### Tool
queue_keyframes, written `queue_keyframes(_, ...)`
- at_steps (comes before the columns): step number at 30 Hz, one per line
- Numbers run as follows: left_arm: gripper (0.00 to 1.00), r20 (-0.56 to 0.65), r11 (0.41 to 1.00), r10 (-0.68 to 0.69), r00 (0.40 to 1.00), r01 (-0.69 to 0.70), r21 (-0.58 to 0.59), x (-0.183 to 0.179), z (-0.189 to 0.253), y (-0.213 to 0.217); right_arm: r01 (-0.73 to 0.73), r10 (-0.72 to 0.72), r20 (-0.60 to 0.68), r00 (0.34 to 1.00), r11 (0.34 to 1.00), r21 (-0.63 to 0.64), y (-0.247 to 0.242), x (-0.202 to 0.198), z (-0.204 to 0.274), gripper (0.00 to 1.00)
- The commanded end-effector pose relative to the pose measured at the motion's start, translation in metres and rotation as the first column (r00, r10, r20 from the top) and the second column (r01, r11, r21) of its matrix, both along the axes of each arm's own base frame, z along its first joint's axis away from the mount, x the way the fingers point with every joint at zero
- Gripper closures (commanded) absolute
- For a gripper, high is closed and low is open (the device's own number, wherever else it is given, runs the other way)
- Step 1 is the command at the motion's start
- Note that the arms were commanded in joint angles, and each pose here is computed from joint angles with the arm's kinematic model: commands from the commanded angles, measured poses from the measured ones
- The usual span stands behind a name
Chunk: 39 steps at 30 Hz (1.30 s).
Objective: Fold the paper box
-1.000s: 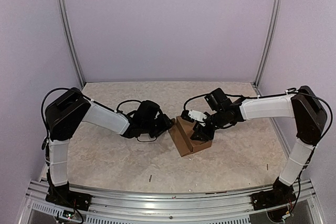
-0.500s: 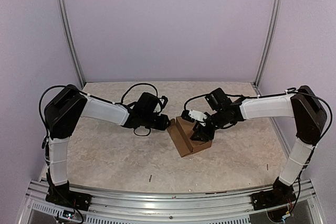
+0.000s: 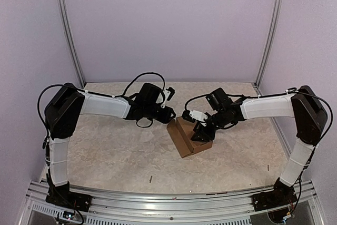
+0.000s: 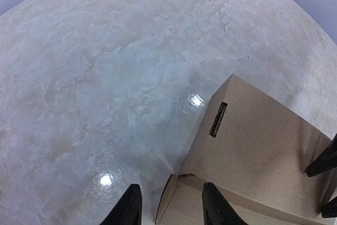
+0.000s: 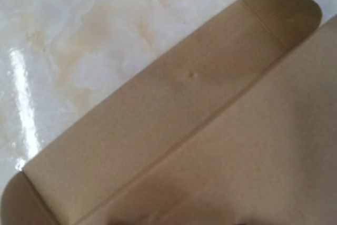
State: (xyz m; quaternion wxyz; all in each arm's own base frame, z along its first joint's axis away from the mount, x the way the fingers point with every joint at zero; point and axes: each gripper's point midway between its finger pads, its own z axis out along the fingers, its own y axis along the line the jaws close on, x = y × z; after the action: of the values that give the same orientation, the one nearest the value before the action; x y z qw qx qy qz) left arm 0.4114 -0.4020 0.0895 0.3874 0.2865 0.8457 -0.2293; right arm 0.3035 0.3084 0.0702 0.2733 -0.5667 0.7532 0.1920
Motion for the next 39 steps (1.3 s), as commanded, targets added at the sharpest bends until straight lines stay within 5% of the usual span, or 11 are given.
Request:
queue_keyframes(1, 0.59, -0.020, 0.995, 0.009, 1.000, -0.007, 0.098, -0.002, -0.020, 0.018, 0.006, -0.018, -0.133, 0.991, 0.996, -0.087, -0.017, -0.020, -0.032, 0.49)
queue_keyframes(17, 0.78, -0.087, 0.970, -0.188, 0.978, 0.199, 0.142, -0.014, -0.055, 0.004, 0.000, -0.011, -0.140, 0.990, 0.997, -0.082, -0.016, -0.020, -0.033, 0.49)
queue_keyframes(26, 0.99, -0.035, 0.966, -0.236, 0.971, 0.238, 0.104, -0.012, -0.036, -0.006, -0.003, -0.009, -0.151, 0.989, 0.997, -0.078, -0.016, -0.022, -0.034, 0.49)
queue_keyframes(39, 1.00, 0.020, 0.949, -0.278, 0.960, 0.271, 0.163, -0.019, -0.002, -0.006, 0.009, -0.017, -0.171, 0.985, 0.999, -0.043, -0.018, -0.018, -0.024, 0.48)
